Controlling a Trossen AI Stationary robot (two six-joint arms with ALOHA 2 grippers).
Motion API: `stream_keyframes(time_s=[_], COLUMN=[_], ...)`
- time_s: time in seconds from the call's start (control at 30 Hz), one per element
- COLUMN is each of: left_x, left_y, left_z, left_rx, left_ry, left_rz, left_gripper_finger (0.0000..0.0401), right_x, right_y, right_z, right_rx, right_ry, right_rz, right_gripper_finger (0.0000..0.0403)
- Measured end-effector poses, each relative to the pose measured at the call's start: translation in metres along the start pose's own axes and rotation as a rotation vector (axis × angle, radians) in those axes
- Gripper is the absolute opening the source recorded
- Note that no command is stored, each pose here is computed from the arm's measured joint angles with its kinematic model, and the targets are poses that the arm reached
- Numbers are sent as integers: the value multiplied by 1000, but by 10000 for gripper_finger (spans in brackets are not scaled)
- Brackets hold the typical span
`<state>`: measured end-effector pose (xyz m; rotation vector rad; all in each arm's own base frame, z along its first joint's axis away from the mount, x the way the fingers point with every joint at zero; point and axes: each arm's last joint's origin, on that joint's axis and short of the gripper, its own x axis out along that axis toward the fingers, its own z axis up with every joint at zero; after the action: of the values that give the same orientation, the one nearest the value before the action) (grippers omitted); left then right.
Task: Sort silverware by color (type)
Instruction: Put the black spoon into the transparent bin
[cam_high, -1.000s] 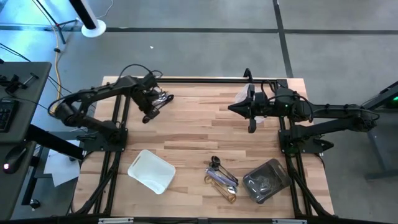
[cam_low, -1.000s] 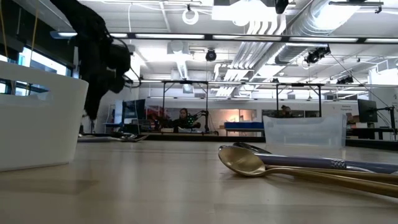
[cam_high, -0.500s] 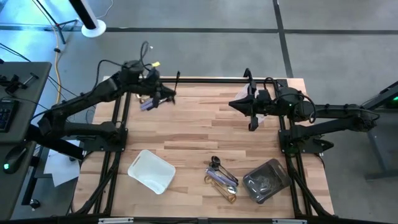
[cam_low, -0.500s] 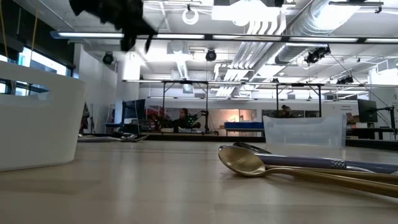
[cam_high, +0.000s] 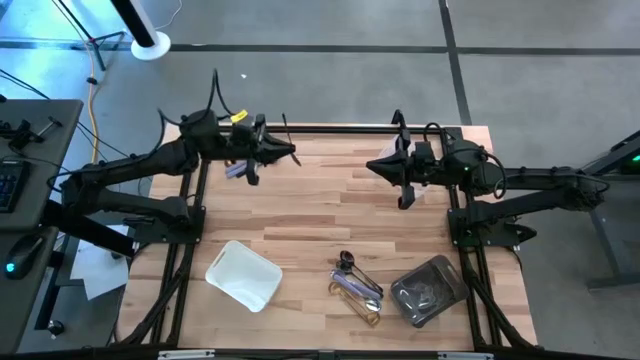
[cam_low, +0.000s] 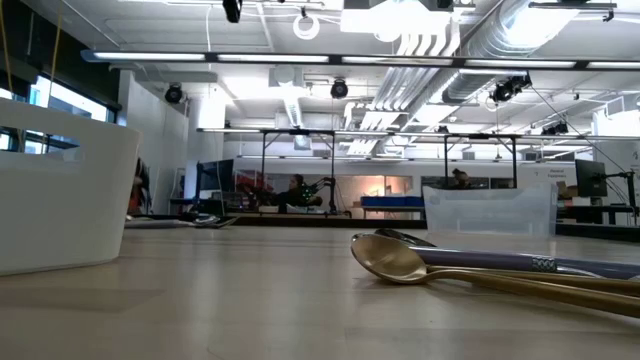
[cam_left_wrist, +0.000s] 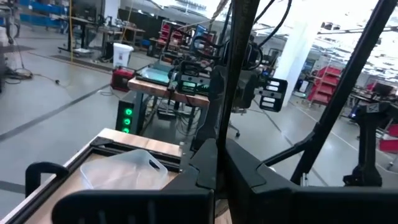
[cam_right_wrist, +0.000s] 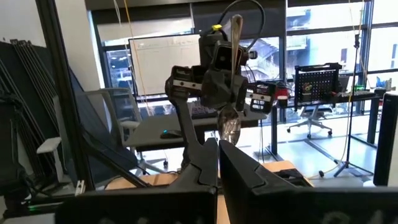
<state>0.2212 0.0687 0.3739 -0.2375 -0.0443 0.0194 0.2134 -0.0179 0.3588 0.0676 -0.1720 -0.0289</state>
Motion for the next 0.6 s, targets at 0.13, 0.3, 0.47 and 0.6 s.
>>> stream_keyframes(time_s=[0.13, 0.3, 0.47, 0.6], left_x=[1, 13, 34, 50], left_y=[-3, 0, 3, 4], left_z=[-1, -11, -31, -45], left_rx=[0, 13, -12, -18], left_ry=[3, 44, 131, 145], left_rz=[-4, -6, -14, 33], left_gripper_finger=[0, 0, 0, 0], right_x=[6, 32, 60, 77], right_y=[0, -2, -10, -14], right_z=[4, 2, 7, 12], right_rx=[62, 49, 30, 17], right_ry=[9, 140, 170, 167], right_rz=[-1, -17, -92, -109], right_gripper_finger=[1, 21, 86, 148])
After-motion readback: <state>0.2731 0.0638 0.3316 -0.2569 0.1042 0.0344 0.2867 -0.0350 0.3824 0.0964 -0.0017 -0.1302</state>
